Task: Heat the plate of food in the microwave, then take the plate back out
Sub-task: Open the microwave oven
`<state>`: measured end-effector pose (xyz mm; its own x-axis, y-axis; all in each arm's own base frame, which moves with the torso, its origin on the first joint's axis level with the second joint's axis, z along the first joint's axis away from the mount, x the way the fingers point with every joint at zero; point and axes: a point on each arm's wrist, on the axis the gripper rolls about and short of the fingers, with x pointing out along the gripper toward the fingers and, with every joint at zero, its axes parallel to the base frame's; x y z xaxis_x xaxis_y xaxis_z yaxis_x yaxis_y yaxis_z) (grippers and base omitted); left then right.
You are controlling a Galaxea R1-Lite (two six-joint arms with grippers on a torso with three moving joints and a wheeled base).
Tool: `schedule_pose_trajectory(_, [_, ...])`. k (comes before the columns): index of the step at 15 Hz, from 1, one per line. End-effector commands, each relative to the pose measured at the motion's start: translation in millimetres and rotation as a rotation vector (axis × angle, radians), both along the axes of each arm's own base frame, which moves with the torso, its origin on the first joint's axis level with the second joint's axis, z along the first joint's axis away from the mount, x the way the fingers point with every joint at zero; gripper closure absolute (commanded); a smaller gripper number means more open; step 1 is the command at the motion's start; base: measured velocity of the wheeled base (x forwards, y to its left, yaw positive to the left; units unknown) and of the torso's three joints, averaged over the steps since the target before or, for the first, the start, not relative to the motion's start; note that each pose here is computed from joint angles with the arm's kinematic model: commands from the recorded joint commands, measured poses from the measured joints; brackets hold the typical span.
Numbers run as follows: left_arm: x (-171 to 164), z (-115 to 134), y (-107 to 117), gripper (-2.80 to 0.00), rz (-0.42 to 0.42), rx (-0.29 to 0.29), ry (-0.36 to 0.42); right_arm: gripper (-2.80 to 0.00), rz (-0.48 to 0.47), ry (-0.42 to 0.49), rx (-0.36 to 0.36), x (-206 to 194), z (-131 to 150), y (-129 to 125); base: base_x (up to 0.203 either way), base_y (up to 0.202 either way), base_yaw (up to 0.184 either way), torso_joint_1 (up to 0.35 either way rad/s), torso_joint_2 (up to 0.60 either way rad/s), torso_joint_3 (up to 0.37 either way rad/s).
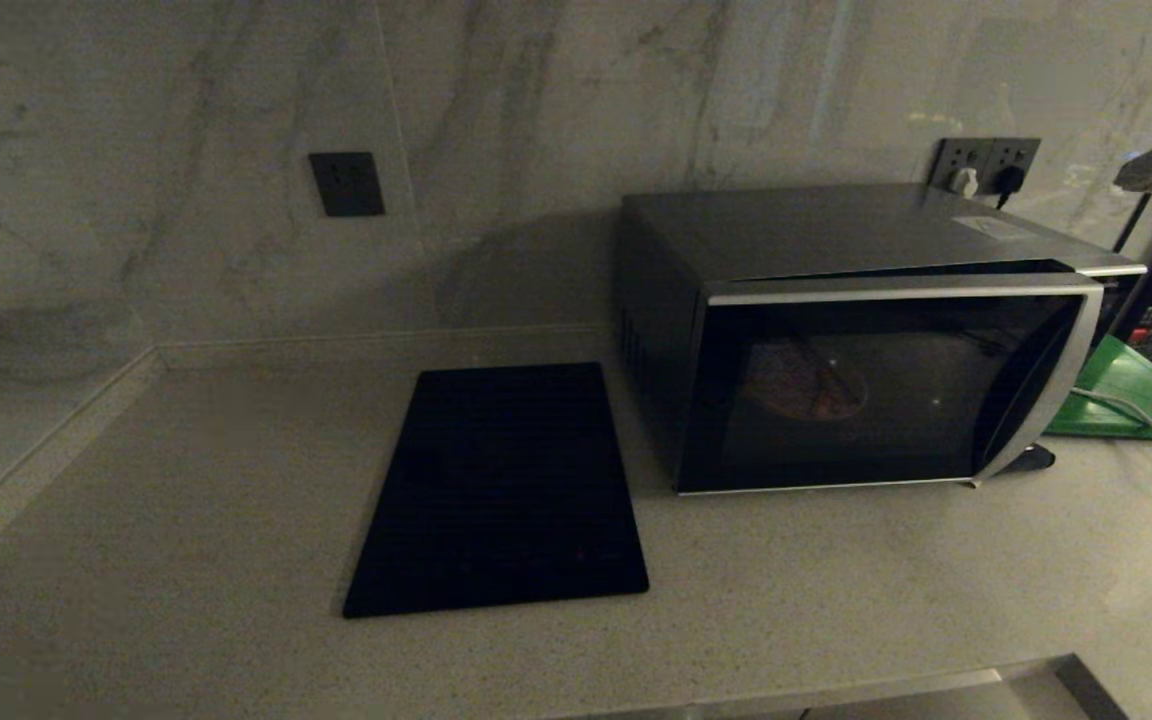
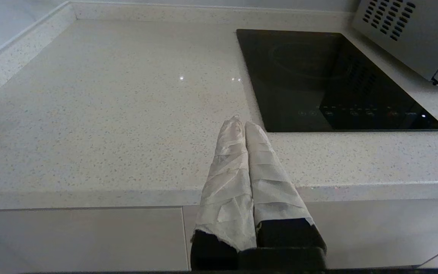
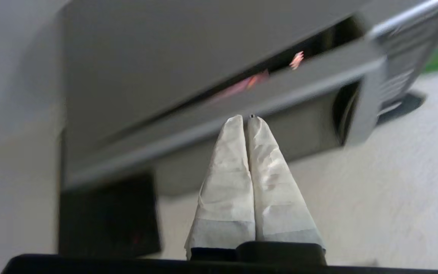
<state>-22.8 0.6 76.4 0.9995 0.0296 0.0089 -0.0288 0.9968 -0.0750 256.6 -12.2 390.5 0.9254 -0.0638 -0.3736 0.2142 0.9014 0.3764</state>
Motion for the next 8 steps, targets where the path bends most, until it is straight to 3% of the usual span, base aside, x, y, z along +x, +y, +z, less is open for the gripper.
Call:
schedule_pose_trajectory(1, [0.1, 0.1, 0.0, 0.0, 0.001, 0.0, 0.001, 0.0, -0.075, 0.01, -0.035, 40.5, -18.6, -7.2, 0.0, 0.0, 0.0, 0.0, 0.0, 0.0])
schedule_pose_trajectory(3, [0.1, 0.1, 0.0, 0.0, 0.001, 0.0, 0.001, 0.0, -0.147, 0.017, -0.097, 61.2, -29.6, -16.6, 0.0, 0.0, 0.0, 0.0, 0.0, 0.0])
schedule_pose_trajectory(8, [0.1, 0.1, 0.0, 0.0, 0.001, 0.0, 0.001, 0.0, -0.188, 0.011, -0.177, 83.9, -41.1, -25.4, 0.0, 0.0, 0.0, 0.0, 0.0, 0.0])
